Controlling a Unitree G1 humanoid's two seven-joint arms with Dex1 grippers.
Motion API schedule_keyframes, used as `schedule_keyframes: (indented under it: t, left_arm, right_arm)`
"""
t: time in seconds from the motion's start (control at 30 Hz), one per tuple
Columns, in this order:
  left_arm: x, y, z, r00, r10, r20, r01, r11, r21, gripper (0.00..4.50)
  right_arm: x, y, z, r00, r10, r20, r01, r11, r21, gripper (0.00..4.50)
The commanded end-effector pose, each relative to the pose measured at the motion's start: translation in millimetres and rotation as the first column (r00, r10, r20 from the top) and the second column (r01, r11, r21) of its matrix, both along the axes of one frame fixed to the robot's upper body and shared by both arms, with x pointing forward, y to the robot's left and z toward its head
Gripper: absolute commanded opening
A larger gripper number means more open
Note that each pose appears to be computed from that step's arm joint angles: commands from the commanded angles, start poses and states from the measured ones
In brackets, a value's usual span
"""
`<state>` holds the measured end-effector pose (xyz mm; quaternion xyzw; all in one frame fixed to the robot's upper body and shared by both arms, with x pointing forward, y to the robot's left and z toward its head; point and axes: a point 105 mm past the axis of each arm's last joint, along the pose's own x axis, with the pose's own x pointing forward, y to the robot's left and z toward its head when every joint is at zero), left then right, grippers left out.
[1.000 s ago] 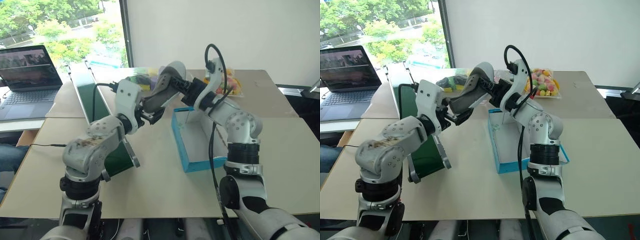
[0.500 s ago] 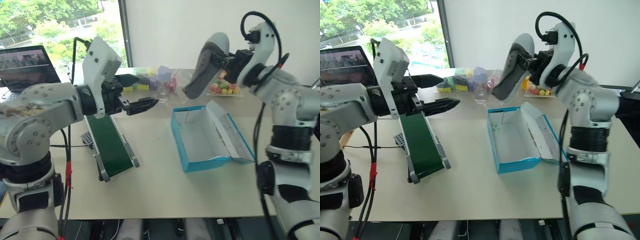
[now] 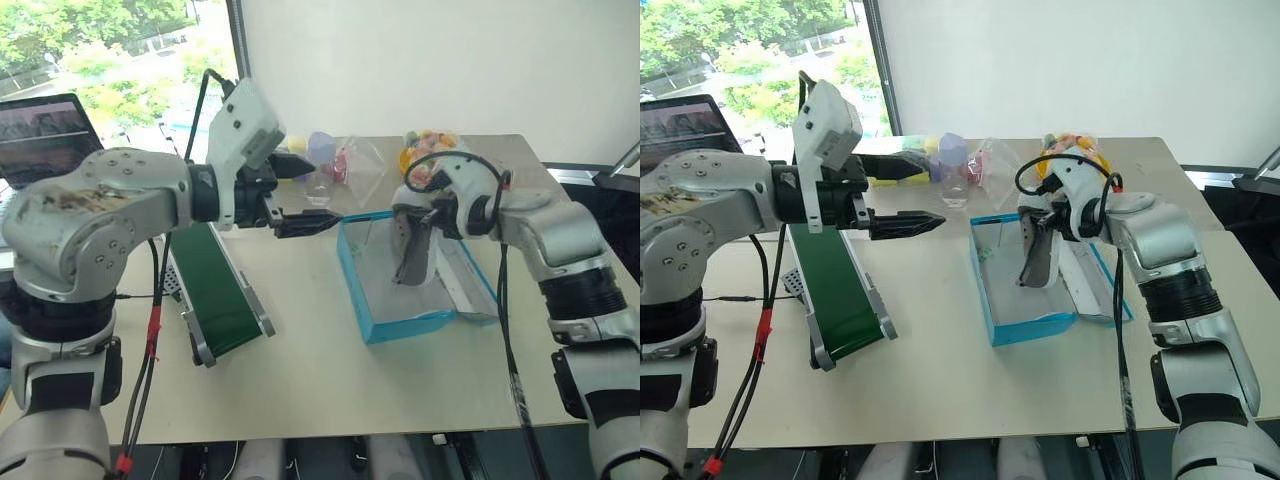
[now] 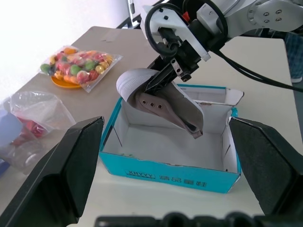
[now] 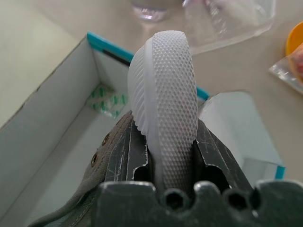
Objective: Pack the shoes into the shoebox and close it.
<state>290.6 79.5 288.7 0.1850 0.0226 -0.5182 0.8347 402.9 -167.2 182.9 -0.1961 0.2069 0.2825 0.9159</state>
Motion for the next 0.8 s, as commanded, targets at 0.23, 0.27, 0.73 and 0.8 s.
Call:
schedule_keyframes:
  t: [0.23, 0.27, 0.73, 0.8]
  left_arm:
    - [-13.6, 5.7, -7.6, 0.999, 0.029, 0.013, -0.029, 0.999, 0.021, 4.5]
    - [-14.5, 6.4, -9.8, 0.999, 0.032, 0.007, -0.032, 0.999, 0.028, 4.5]
    - [-24.6, 15.4, -27.2, 0.999, 0.022, -0.047, -0.016, 0.993, 0.119, 4.5]
    - [-23.8, 15.4, -27.2, 0.999, 0.022, -0.047, -0.017, 0.993, 0.118, 4.5]
  right_arm:
    - [15.6, 2.8, -41.7, 0.999, 0.021, -0.048, -0.025, 0.996, -0.087, 0.48]
    - [17.3, 3.0, -43.6, 0.999, 0.021, -0.049, -0.025, 0.996, -0.09, 0.48]
    - [36.9, 18.1, -24.5, 0.998, 0.011, 0.07, -0.005, 0.996, -0.086, 4.47]
    - [36.0, 22.9, -8.7, 0.994, 0.023, 0.111, -0.014, 0.997, -0.08, 4.47]
